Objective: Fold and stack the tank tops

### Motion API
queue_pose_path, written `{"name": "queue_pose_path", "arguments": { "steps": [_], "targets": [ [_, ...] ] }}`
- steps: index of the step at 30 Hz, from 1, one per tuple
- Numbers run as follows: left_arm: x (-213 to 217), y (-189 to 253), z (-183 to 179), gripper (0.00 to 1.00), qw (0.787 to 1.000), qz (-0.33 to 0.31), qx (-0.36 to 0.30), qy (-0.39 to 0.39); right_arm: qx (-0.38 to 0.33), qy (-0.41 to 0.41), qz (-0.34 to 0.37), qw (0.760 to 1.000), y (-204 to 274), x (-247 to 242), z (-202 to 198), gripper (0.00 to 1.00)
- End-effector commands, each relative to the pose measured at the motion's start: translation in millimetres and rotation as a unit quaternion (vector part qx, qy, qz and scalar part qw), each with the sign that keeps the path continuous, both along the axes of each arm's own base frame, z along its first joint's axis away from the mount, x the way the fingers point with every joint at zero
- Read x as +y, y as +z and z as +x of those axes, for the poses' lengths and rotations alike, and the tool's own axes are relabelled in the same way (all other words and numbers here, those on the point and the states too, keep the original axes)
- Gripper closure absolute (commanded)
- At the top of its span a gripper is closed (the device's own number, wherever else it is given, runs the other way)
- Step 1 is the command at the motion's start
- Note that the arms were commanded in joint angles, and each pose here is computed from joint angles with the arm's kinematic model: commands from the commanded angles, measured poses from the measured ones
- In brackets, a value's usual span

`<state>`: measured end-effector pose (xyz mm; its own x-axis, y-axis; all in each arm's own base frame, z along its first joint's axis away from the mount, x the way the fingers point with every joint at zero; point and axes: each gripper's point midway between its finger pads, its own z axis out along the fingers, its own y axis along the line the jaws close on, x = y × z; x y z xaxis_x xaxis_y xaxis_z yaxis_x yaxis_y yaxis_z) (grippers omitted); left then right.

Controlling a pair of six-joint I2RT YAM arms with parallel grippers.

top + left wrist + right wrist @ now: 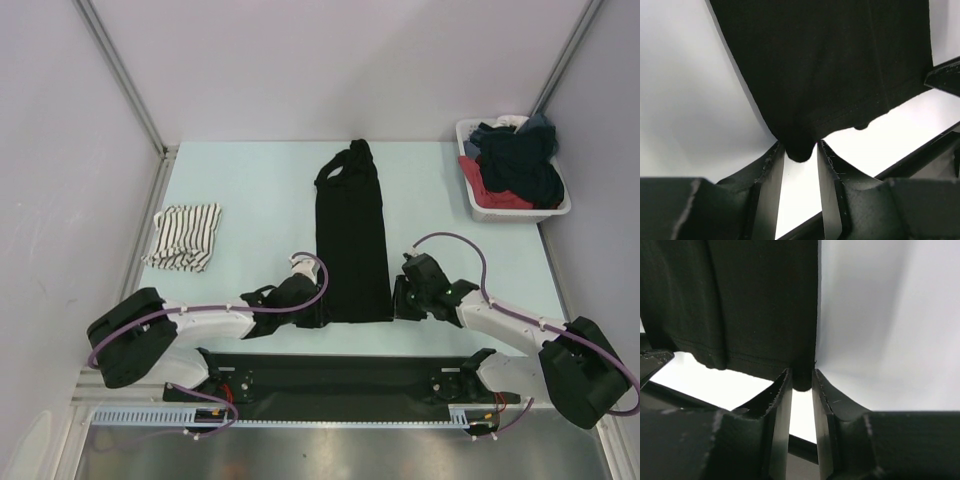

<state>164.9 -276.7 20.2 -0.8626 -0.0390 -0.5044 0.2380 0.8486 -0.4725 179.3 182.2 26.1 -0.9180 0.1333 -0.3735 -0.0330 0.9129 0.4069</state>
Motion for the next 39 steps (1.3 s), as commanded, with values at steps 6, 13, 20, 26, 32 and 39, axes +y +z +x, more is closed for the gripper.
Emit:
{"name": "queue_pose_path", "arguments": {
  "steps": [6, 13, 20, 26, 32, 39],
  "targets": [
    [10, -4, 5, 0.57, 0.999, 0.03, -0.006, 0.022, 0.011, -0.004, -0.012, 1.0, -6, -3, -10, 0.61],
    [29, -2, 6, 0.44, 0.997, 0.052, -0.016, 0.049, 0.009, -0.011, -0.016, 1.0, -9, -7, -11, 0.73],
    [24, -12, 5, 0.64, 0.998, 0.056, -0.004, 0.038, 0.007, -0.009, -0.016, 1.0, -8, -6, -11, 0.89],
    [10, -13, -1, 1.0, 0.999, 0.04, 0.002, 0.004, 0.015, 0.005, -0.019, 1.0, -8, -5, -16, 1.0],
    [19, -13, -21, 1.0, 0.998, 0.053, 0.015, -0.017, 0.038, 0.019, -0.031, 0.999, -7, -6, -37, 1.0],
    [29, -15, -58, 1.0, 0.997, 0.06, 0.04, -0.039, 0.037, 0.023, -0.012, 0.999, 14, 5, -63, 1.0]
  ]
}}
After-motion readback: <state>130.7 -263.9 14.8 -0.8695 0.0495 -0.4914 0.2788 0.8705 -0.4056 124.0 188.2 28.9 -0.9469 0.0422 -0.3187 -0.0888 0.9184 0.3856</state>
